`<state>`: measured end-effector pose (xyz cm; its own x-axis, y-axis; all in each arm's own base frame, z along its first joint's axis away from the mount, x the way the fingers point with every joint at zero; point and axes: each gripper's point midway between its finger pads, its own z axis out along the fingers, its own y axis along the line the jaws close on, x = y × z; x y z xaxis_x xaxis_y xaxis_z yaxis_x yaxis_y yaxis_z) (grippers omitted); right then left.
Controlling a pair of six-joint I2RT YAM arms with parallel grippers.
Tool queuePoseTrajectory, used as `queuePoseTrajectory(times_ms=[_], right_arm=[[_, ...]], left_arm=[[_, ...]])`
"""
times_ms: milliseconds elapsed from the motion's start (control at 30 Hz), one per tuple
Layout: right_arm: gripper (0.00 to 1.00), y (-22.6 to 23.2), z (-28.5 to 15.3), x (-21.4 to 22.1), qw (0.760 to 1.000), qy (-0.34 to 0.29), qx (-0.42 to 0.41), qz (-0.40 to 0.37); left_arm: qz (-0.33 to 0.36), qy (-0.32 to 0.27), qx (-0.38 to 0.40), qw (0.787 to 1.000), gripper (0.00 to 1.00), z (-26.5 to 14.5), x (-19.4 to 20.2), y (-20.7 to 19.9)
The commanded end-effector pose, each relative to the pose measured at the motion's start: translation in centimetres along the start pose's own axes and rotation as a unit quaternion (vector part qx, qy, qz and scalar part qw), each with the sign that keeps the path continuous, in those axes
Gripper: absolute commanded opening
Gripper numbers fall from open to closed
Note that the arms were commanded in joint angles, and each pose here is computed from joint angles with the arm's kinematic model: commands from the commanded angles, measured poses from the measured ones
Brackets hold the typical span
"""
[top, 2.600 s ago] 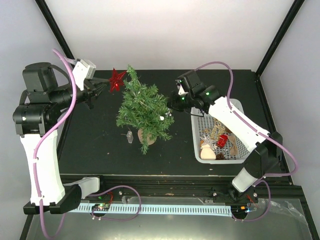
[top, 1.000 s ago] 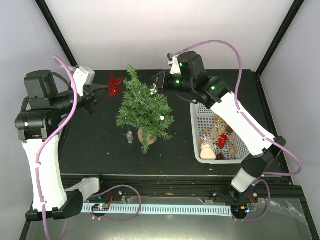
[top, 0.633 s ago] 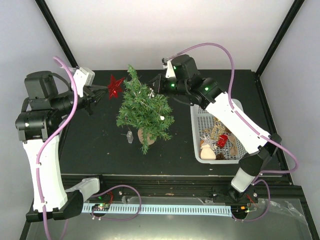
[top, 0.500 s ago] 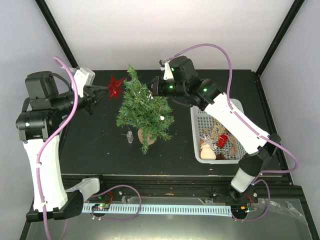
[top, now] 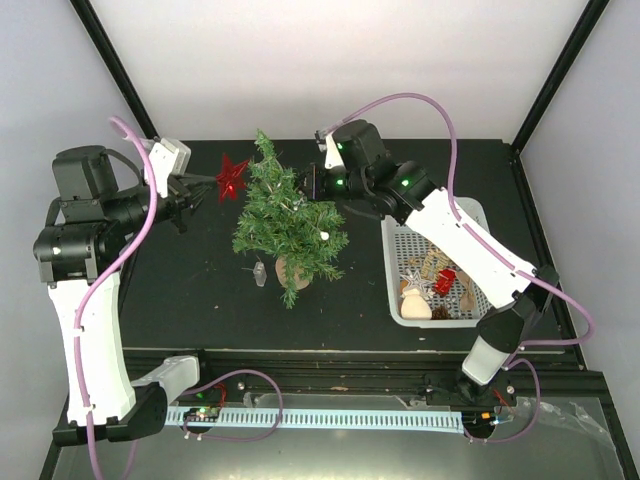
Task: Decorate the small christmas tree
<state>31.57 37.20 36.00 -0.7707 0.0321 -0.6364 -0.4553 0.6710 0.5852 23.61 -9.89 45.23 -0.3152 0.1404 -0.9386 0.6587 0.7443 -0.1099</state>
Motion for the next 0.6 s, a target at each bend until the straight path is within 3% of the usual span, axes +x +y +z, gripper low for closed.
queuePoseTrajectory(times_ms=[0, 100, 200, 400, 567], right_arm=[[0.15, -0.2, 0.7, 0.4, 1.0, 0.004, 0.006, -0.009], [0.31, -0.1, 0.6, 0.2, 1.0, 0.002, 0.006, -0.01], [0.37, 0.1, 0.2, -0.3, 1.0, -0.005, 0.006, -0.013], [0.66, 0.9, -1.6, -1.9, 0.999, -0.036, 0.011, -0.024], [0.78, 1.1, -2.9, -2.9, 0.998, -0.053, 0.022, -0.029]], left_arm=[[0.011, -0.018, 0.004, 1.0, 0.02, -0.6, -0.7, -0.6], [0.01, -0.019, 0.005, 1.0, 0.02, -0.6, -0.6, -0.7], [0.008, -0.018, 0.005, 1.0, 0.01, -0.6, -0.5, -0.7], [0.01, -0.02, 0.001, 1.0, 0.02, -0.8, -0.6, -0.7], [0.013, -0.023, -0.001, 1.0, 0.02, -0.9, -0.9, -0.7]])
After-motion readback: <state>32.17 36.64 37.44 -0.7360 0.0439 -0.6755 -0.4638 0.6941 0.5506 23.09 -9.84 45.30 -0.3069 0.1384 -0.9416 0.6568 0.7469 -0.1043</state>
